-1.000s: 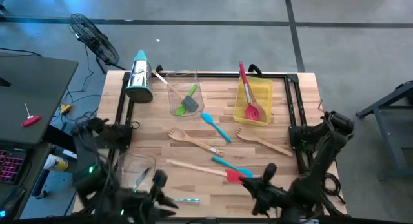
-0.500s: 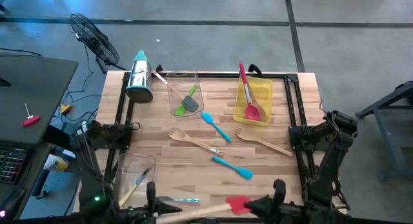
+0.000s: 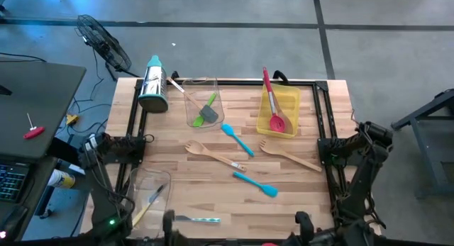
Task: Pick & Place Kitchen Items
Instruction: Put the orange spatula into the top transparent bin
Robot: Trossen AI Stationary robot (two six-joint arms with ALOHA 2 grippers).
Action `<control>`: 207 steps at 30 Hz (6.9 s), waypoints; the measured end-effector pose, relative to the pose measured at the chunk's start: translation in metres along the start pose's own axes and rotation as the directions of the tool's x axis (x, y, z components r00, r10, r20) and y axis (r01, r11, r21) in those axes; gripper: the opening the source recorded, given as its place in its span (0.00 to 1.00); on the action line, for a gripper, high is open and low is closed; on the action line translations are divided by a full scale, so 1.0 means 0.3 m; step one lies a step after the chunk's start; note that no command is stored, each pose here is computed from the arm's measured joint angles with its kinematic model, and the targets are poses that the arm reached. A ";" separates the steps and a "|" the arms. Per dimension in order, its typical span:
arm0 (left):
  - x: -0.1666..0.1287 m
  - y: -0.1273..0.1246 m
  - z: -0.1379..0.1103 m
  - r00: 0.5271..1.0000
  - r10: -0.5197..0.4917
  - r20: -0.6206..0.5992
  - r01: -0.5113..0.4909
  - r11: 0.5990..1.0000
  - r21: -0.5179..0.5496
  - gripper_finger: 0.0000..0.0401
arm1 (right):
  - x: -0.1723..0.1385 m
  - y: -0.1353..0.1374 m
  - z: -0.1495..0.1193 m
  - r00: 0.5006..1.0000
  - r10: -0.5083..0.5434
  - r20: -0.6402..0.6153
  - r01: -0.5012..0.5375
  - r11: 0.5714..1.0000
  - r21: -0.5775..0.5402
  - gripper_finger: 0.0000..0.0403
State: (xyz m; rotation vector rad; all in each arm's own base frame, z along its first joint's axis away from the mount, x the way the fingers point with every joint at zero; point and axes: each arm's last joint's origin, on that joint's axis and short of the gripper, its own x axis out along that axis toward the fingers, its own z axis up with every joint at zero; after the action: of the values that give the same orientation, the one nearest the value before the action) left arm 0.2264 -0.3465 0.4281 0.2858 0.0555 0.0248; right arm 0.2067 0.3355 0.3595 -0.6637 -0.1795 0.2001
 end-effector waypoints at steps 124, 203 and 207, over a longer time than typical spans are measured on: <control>-0.070 0.522 0.242 0.803 0.581 -0.131 -0.581 0.813 0.037 0.02 | 0.054 0.002 -0.060 0.971 0.231 0.060 -0.219 0.764 0.606 0.70; -0.006 1.578 -1.047 0.983 0.148 -0.109 -0.184 0.781 -0.597 0.03 | 0.236 0.098 -0.276 0.975 0.205 -0.087 -0.035 0.527 0.849 0.70; -0.013 1.552 -1.086 0.986 0.122 -0.112 -0.166 0.759 -0.630 0.03 | 0.235 0.101 -0.281 0.972 0.213 -0.099 -0.029 0.528 0.849 0.70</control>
State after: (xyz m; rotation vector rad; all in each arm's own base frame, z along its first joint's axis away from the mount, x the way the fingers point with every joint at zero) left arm 0.1959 0.1915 0.2478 -0.4030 0.0859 0.2051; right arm 0.2900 0.3259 0.2826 0.3084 0.1676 0.3264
